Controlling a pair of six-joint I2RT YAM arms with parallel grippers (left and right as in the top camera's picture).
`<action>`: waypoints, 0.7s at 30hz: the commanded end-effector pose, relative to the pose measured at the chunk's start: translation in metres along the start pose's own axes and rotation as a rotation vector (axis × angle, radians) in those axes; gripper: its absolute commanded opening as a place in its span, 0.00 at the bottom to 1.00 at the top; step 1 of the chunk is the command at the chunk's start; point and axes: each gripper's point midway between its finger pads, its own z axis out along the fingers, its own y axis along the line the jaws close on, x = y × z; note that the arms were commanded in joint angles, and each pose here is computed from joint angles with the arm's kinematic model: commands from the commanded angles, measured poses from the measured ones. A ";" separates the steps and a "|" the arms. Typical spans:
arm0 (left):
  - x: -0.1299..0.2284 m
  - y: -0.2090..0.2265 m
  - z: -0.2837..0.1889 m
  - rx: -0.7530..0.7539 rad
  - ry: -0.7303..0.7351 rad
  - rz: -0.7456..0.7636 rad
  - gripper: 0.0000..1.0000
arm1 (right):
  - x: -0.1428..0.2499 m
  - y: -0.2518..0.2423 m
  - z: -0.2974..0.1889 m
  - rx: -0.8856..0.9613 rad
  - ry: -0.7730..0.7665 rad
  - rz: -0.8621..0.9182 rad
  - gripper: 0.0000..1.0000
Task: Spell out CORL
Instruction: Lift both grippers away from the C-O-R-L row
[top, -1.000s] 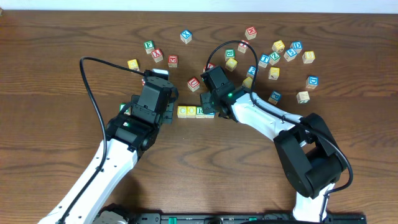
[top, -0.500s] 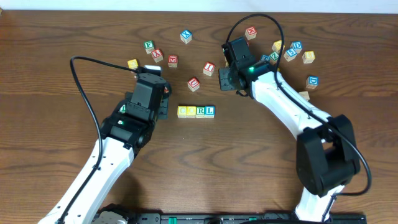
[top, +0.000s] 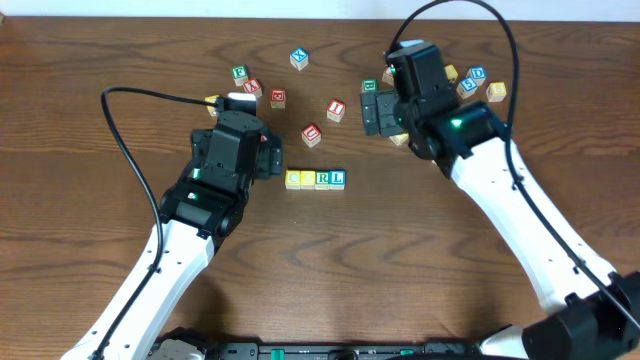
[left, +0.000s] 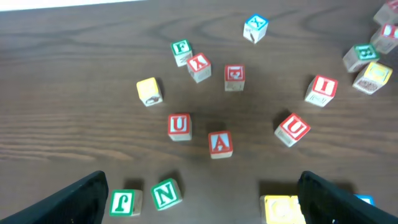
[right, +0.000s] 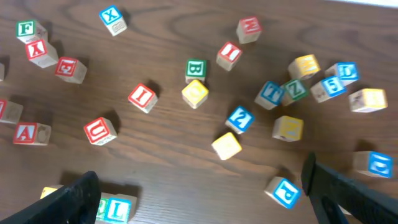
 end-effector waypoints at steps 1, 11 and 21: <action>-0.009 0.005 -0.003 -0.014 -0.041 -0.014 0.96 | -0.010 -0.007 -0.010 0.030 -0.032 -0.042 0.99; -0.015 0.005 -0.007 -0.009 -0.067 -0.023 0.96 | -0.009 -0.007 -0.010 0.030 -0.029 -0.045 0.99; -0.015 0.005 -0.007 -0.009 -0.065 -0.023 0.96 | -0.009 -0.007 -0.010 0.030 -0.029 -0.045 0.99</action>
